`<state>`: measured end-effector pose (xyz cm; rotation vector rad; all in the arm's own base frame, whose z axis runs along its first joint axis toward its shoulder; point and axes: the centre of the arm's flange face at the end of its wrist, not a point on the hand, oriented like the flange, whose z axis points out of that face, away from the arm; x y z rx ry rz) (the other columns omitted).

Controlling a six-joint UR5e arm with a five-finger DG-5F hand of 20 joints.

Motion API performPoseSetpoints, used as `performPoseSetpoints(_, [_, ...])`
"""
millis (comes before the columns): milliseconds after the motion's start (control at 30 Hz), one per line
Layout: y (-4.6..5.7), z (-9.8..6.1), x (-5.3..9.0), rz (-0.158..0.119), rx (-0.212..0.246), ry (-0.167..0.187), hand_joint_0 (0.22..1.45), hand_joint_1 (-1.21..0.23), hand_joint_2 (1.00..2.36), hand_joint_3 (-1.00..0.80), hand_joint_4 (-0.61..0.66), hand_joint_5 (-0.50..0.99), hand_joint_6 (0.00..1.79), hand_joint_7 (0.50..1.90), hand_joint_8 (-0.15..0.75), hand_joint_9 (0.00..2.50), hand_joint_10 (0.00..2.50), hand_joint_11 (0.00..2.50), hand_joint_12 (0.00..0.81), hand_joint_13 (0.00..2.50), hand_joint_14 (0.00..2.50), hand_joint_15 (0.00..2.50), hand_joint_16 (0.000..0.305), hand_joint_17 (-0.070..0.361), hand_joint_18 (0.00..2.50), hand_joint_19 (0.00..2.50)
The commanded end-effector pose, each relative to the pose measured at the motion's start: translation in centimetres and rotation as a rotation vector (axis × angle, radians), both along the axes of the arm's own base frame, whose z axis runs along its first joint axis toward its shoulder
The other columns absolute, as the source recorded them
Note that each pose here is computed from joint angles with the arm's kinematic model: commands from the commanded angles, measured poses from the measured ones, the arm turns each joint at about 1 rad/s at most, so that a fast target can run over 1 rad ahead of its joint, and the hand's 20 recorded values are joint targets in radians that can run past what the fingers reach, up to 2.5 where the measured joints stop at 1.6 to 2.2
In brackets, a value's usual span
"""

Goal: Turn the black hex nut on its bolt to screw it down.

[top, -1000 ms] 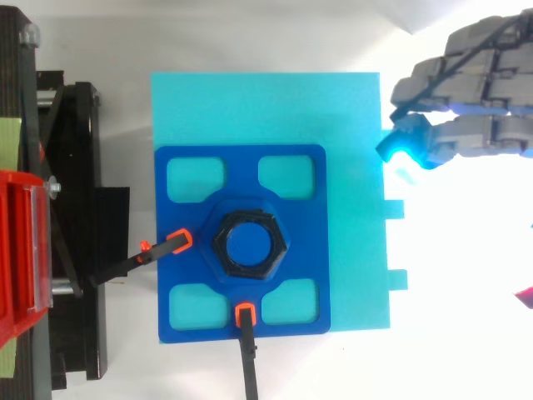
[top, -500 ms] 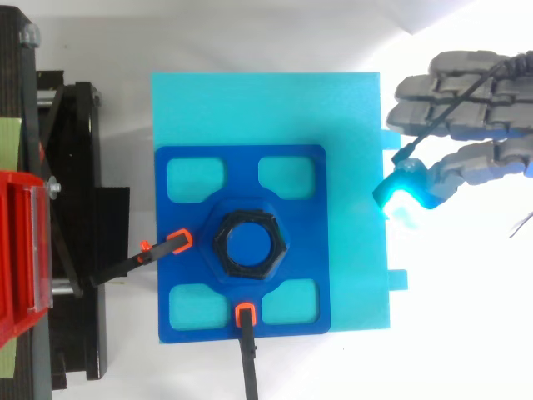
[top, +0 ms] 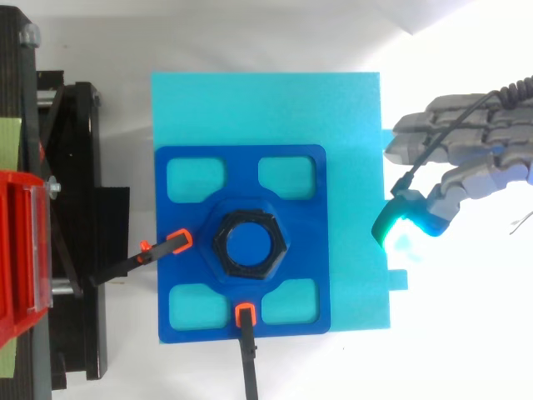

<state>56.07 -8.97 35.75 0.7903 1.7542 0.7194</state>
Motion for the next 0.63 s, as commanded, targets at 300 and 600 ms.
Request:
performPoseSetpoints(300, [0.0, 0.11, 0.2, -0.002, -0.001, -0.016, 0.37, -0.33, 1.0, -0.5, 0.08, -0.27, 0.5, 0.57, 0.203, 0.0, 0.0, 0.0, 0.4, 0.0, 0.0, 0.0, 0.074, 0.166, 0.0, 0.06])
performPoseSetpoints(600, [0.01, 0.14, 0.26, -0.002, -0.001, -0.021, 0.39, -0.38, 1.0, -0.5, 0.07, -0.26, 0.5, 0.6, 0.2, 0.0, 0.0, 0.0, 0.388, 0.0, 0.0, 0.0, 0.071, 0.159, 0.0, 0.06])
